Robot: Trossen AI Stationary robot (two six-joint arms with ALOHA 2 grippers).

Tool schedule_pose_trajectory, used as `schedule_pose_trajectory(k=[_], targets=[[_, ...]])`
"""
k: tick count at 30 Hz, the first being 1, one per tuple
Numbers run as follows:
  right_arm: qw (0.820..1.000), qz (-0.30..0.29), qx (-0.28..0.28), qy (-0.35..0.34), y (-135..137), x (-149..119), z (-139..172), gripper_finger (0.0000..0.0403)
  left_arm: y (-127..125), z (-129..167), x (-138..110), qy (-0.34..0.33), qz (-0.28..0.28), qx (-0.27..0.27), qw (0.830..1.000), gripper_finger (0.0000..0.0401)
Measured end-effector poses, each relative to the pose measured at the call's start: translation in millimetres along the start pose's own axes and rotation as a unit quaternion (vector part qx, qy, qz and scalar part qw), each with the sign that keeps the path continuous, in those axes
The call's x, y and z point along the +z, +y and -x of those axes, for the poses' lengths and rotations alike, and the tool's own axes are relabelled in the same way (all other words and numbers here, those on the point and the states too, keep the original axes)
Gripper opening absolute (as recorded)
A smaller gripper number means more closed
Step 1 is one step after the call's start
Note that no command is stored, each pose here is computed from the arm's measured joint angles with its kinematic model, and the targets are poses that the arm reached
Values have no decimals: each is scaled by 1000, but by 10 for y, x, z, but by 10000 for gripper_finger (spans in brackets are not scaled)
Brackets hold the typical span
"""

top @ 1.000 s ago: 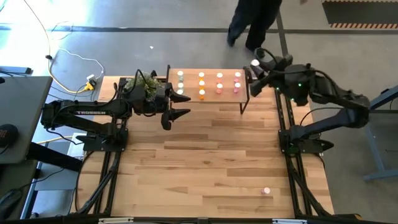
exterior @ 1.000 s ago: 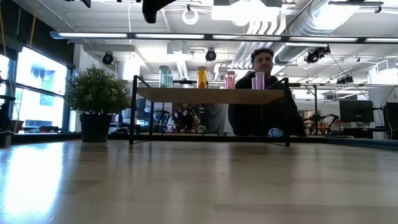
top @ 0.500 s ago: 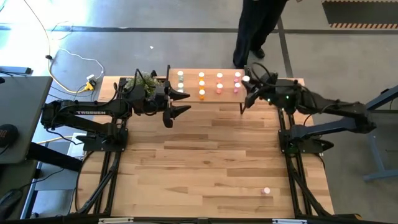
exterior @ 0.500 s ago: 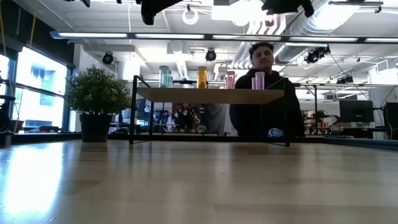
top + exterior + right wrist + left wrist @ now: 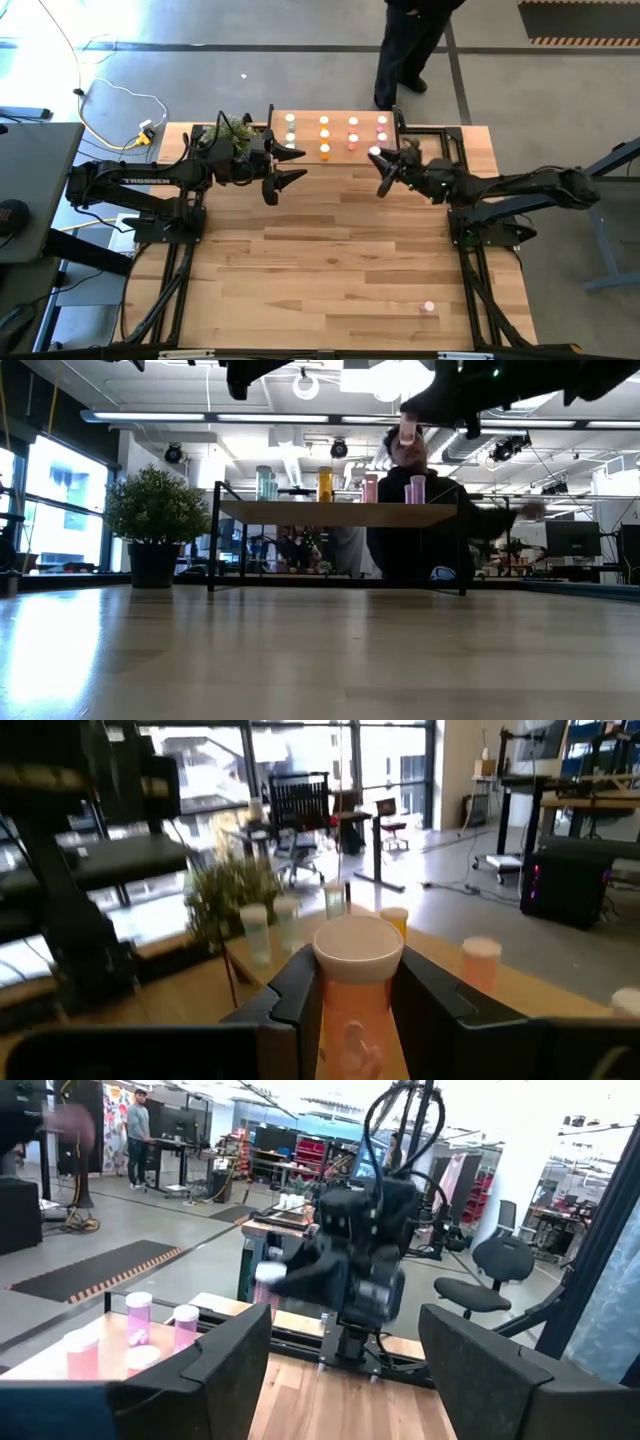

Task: Pick and place medicine bottles onto shelf by color
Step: Put the pink pill bottle on the shelf aligned with the other pink pill bottles

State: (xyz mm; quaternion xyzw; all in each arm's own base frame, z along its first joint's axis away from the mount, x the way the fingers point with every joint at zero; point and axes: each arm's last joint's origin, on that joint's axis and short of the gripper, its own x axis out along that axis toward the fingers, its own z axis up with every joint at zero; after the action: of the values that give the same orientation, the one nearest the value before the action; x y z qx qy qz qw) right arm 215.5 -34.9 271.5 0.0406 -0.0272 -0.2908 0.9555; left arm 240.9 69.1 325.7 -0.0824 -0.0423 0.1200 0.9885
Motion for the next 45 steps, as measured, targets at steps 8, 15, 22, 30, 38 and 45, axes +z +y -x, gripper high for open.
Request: schedule_pose_trajectory(k=[8,15,22,30,38,45], targets=[[998,54,-17,20,124,-299,-292,87,0,-1,3,-2,-30,0,1000,243],[997,58,-57,0,152,-538,-504,87,0,-1,0,0,-60,0,998,243],[997,32,-75,2,95,-749,-651,87,7,-1,1,-1,-71,12,997,243],[997,25,-67,7,35,-788,-698,87,7,-1,-1,-1,-81,12,997,243],[998,17,-55,20,-21,-809,-726,87,37,0,5,-1,-85,18,996,243],[997,23,-65,23,-26,-816,-724,87,66,1,10,-2,-79,23,997,243]])
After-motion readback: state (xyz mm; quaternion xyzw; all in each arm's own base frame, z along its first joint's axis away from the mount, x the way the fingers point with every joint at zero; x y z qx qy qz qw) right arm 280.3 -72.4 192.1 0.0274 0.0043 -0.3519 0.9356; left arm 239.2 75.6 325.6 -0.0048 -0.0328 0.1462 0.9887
